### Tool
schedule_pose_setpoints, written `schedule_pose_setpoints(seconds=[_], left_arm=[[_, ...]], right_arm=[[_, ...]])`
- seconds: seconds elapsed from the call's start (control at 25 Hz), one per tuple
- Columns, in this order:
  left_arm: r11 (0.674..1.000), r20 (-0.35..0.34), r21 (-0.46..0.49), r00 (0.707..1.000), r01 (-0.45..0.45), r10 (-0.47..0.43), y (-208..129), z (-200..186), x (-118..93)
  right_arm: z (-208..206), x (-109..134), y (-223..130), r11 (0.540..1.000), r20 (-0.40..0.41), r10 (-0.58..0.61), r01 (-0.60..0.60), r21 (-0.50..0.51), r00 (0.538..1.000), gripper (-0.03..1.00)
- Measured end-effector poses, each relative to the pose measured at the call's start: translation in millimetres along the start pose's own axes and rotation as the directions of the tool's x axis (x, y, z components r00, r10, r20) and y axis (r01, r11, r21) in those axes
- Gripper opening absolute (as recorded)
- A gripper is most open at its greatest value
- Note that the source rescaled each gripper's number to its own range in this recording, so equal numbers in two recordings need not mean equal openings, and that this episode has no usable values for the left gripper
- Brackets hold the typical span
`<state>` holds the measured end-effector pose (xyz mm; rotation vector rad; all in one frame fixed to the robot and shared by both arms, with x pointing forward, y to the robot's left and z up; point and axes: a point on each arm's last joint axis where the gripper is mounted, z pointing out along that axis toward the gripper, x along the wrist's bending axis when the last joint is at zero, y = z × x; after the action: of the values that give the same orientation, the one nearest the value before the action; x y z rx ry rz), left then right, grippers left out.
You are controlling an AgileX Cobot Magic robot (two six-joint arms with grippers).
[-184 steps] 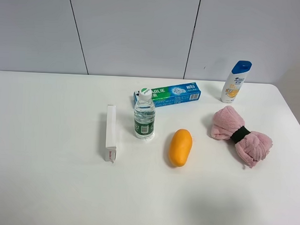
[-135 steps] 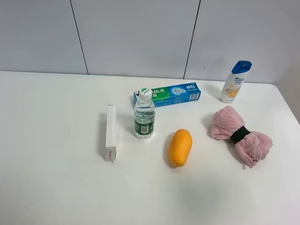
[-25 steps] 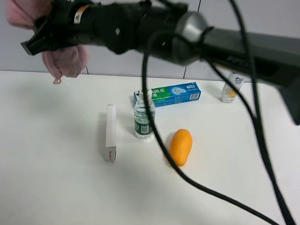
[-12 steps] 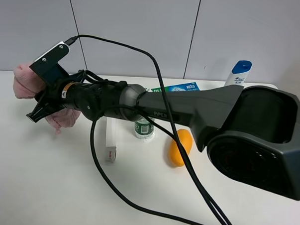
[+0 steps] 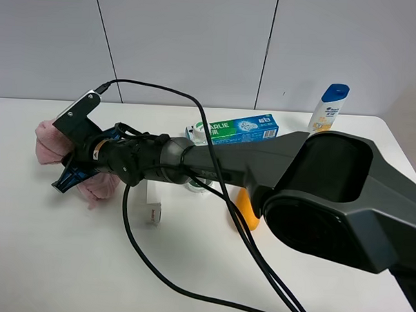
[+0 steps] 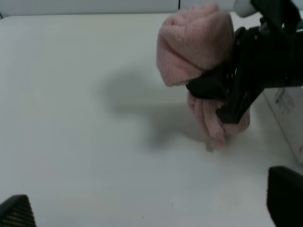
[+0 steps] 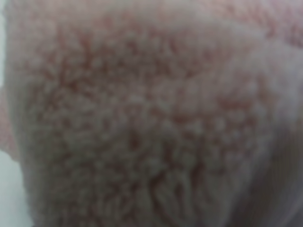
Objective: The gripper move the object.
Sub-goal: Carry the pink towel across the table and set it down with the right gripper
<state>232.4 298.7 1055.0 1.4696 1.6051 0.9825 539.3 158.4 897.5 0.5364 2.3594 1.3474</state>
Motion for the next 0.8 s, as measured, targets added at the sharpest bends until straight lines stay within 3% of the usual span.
schedule_pose_setpoints(seconds=[0.8], left_arm=[[1.000, 0.000, 0.000, 1.000, 0.000, 0.000, 0.0, 0.0, 0.0]], right_arm=[[0.0, 2.3, -6.1, 0.998, -0.025, -0.001, 0.002, 0.063, 1.000, 0.01]])
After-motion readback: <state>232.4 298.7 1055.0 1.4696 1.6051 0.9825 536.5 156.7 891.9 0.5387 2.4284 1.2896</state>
